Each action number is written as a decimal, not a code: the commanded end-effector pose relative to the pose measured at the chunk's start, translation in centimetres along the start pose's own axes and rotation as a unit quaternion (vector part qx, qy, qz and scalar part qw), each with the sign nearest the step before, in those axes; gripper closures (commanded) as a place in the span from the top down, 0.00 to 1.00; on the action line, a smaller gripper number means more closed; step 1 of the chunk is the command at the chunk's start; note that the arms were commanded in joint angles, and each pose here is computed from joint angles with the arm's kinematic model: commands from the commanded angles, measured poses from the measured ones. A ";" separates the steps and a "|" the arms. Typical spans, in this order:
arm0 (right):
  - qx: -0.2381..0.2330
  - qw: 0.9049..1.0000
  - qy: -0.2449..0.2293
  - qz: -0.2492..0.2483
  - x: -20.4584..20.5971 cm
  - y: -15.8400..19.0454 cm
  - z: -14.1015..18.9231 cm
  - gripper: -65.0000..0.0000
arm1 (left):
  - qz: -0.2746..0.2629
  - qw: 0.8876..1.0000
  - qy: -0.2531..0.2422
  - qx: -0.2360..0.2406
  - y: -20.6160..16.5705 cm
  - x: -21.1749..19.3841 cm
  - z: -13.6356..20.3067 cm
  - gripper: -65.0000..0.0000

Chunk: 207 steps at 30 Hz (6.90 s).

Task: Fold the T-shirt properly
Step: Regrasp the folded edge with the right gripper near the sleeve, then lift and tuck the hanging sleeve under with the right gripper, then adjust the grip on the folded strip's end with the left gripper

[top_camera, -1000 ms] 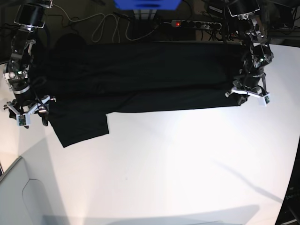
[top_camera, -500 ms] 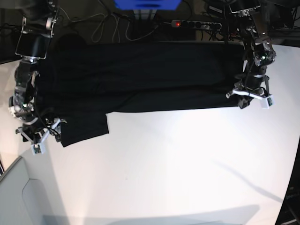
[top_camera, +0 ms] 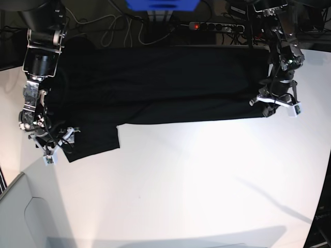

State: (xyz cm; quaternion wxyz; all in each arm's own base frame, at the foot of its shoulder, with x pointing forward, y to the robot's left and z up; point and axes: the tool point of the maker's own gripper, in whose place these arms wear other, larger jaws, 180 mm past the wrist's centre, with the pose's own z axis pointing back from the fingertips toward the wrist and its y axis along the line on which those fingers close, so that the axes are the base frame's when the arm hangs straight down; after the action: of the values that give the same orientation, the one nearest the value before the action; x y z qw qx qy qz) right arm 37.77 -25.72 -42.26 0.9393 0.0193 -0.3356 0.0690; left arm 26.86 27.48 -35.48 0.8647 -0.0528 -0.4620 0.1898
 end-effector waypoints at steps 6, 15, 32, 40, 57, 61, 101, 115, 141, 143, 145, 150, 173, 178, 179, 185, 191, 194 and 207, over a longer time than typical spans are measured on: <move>0.013 1.000 0.014 0.018 -0.1 0.5 -0.7 0.43 | -0.004 1.000 -0.021 -0.004 -0.1 1.3 0.2 0.00; 0.019 0.999 0.013 0.042 0.4 1.5 -0.7 0.01 | -0.005 1.000 -0.021 -0.003 -0.1 1.3 0.2 0.00; -0.062 0.971 -0.177 0.146 7.1 2.8 13.2 0.00 | -0.012 0.999 -0.037 -0.013 -0.8 2.5 0.5 0.00; -0.069 0.970 -0.176 0.153 3.3 5.0 17.3 0.00 | -0.025 0.998 -0.058 -0.024 -2.0 3.8 1.5 0.00; -0.056 0.984 -0.071 0.151 -5.7 5.1 18.2 0.00 | -0.044 0.998 -0.032 -0.011 -0.9 1.5 3.0 0.00; -0.049 0.986 -0.052 0.149 -7.2 5.4 18.3 0.00 | -0.041 0.999 -0.035 0.001 0.1 1.9 3.3 0.00; -0.040 0.987 -0.021 0.156 -9.4 5.9 19.0 0.03 | -0.002 0.999 0.026 0.041 3.6 -3.0 3.2 0.00; -0.043 0.986 -0.025 0.156 -9.2 5.7 19.1 0.67 | -0.004 0.998 0.033 0.047 4.0 -3.5 3.8 0.13; -0.044 0.987 -0.030 0.152 -8.7 5.9 18.8 0.67 | 0.007 0.996 0.066 0.054 4.4 -6.6 5.0 0.73; -0.043 0.987 -0.030 0.153 -8.7 5.9 18.8 0.67 | 0.009 0.996 0.067 0.054 4.4 -6.7 5.0 0.73; -0.042 0.987 -0.031 0.152 -8.7 5.9 18.8 0.67 | 0.008 0.995 0.075 0.058 4.6 -7.3 5.4 0.73; -0.042 0.987 -0.031 0.152 -8.7 5.9 18.8 0.67 | 0.007 0.995 0.080 0.061 5.0 -7.6 5.6 0.73; -0.042 0.987 -0.029 0.152 -8.8 5.9 18.8 0.67 | 0.027 0.991 0.105 0.079 6.7 -9.6 4.8 0.00; -0.043 0.987 -0.030 0.151 -8.7 5.9 18.7 0.67 | 0.018 0.994 0.085 0.070 5.9 -8.1 4.9 0.00; -0.043 0.987 -0.031 0.151 -8.6 5.8 18.6 0.67 | 0.013 0.995 0.075 0.066 5.5 -7.3 4.9 0.00; -0.043 0.988 -0.024 0.146 -9.1 5.6 18.3 0.67 | -0.008 0.998 0.035 0.043 3.2 -4.2 5.5 0.00; -0.042 0.988 -0.023 0.145 -9.2 5.6 18.3 0.67 | -0.007 0.998 0.043 0.047 3.7 -4.8 5.3 0.00; -0.042 0.988 -0.023 0.145 -9.2 5.6 18.3 0.67 | -0.002 0.997 0.054 0.053 4.2 -5.5 5.2 0.00; -0.041 0.988 -0.022 0.145 -9.3 5.6 18.3 0.67 | -0.003 0.997 0.053 0.053 4.2 -5.4 5.2 0.00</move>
State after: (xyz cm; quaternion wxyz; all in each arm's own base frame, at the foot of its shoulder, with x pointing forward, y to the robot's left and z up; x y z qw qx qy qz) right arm 18.06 -22.86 -34.74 0.9182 -0.0664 -0.3458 0.1816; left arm 18.07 28.51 -38.89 0.8958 -0.0197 -0.3877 0.2163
